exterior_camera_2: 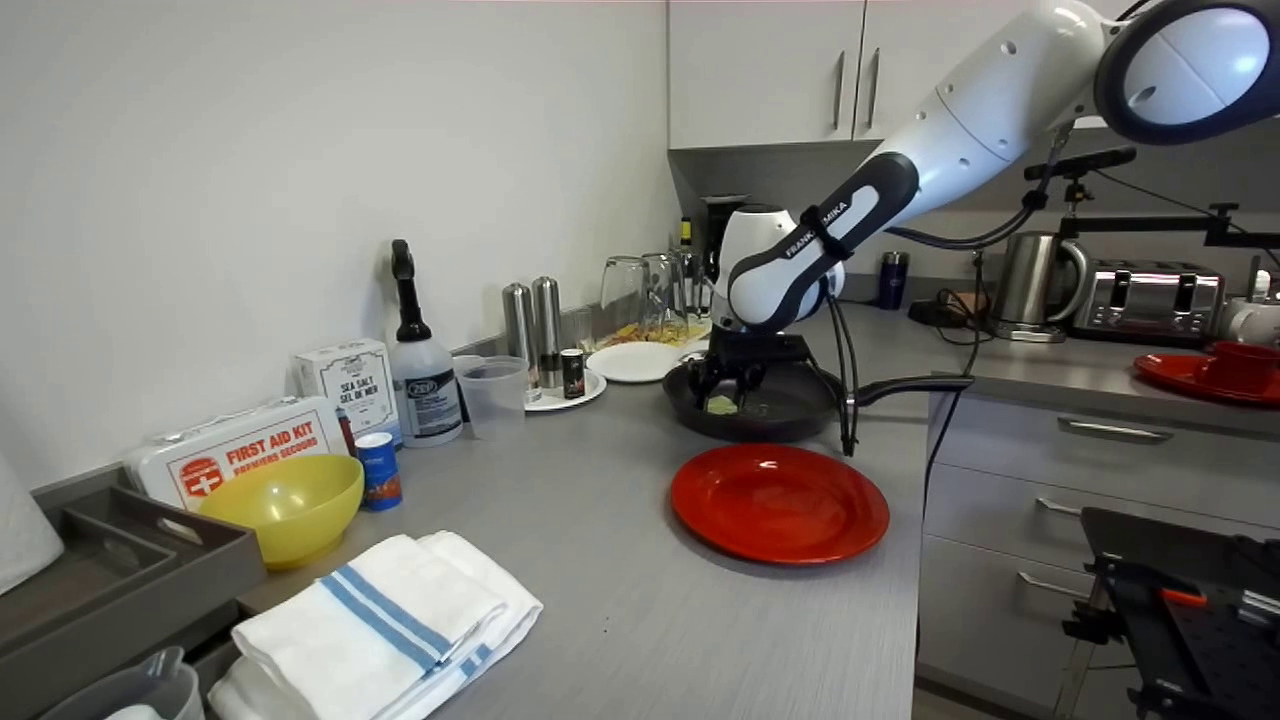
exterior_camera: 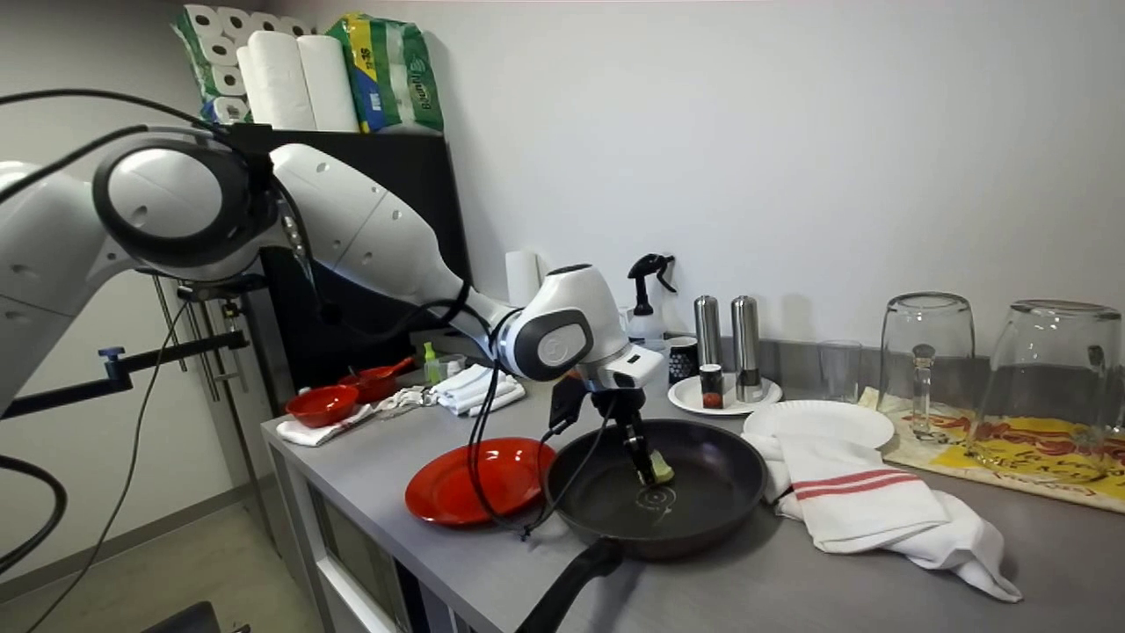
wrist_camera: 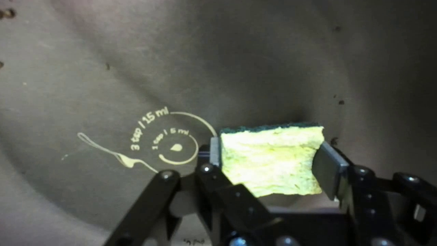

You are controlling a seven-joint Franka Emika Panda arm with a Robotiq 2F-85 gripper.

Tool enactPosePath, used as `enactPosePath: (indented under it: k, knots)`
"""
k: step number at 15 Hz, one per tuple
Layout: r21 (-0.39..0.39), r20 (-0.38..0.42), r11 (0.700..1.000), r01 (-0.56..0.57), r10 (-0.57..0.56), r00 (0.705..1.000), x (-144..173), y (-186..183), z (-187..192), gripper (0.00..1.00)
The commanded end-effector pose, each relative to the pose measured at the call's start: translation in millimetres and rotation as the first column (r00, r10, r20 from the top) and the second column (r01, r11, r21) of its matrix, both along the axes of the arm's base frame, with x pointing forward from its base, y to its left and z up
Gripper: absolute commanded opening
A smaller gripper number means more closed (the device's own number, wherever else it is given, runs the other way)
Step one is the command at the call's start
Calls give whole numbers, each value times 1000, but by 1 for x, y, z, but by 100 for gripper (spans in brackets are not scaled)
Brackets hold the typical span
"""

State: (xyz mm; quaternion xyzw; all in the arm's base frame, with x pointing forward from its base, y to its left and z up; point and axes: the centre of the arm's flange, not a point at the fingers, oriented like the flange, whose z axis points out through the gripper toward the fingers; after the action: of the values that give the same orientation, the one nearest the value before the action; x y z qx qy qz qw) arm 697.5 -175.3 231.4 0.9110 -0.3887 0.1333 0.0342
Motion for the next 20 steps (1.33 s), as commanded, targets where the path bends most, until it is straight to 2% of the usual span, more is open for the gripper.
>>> enactPosePath:
  k: [1, 5, 10, 13, 20]
  knots:
    - [-99, 52, 993, 62, -57, 997, 28, -7, -36, 39]
    - [-189, 145, 975, 116, -89, 985, 52, -10, -36, 39]
    - [-210, 191, 965, 160, -120, 974, 66, -6, -31, 39]
    - [-196, 159, 968, 158, -128, 979, 56, -10, -34, 39]
    - [-173, 21, 971, 163, -162, 987, -4, -38, -29, 39]
